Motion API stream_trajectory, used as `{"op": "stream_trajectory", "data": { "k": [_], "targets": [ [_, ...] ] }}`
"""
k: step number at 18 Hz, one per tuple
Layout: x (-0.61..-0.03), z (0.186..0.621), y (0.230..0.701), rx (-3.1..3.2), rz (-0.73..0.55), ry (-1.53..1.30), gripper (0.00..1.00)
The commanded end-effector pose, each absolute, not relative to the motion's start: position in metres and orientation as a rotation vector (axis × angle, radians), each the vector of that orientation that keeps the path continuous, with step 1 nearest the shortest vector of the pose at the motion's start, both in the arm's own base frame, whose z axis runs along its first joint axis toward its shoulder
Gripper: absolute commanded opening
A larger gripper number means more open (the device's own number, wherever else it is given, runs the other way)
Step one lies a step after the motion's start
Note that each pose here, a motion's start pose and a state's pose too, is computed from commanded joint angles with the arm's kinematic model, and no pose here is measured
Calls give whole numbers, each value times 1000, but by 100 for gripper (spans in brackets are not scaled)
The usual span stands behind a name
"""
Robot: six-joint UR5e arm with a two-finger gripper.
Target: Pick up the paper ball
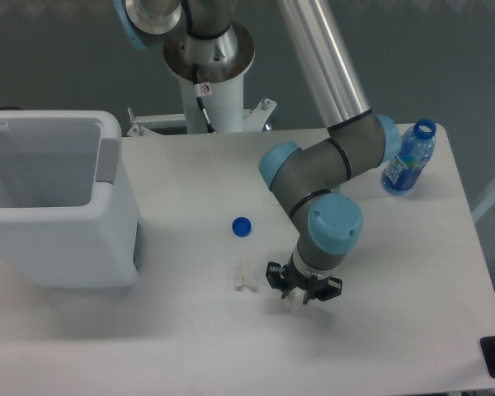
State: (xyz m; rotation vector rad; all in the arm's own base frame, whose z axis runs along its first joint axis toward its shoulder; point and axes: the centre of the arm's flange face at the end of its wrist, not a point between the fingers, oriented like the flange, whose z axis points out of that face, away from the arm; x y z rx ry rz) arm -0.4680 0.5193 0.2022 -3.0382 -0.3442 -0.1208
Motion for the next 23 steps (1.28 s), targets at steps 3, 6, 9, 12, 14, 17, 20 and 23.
{"op": "stream_trajectory", "data": {
  "k": [3,6,9,12,14,17,20,23],
  "targets": [
    [-469,209,520,-3033,-105,-333,0],
    [-472,225,518,-3014,-76,-340,0],
    [-475,251,515,-2987,-33,-353,0],
    [-477,278,508,-2989,43,-306,0],
    [-474,305,501,-3036,171,-187,0],
    [-460,346,494,-3047,196,-76,0],
    [-448,397,481,-3067,180,76,0],
    [-441,437,470,-3094,122,182,0]
  ]
}}
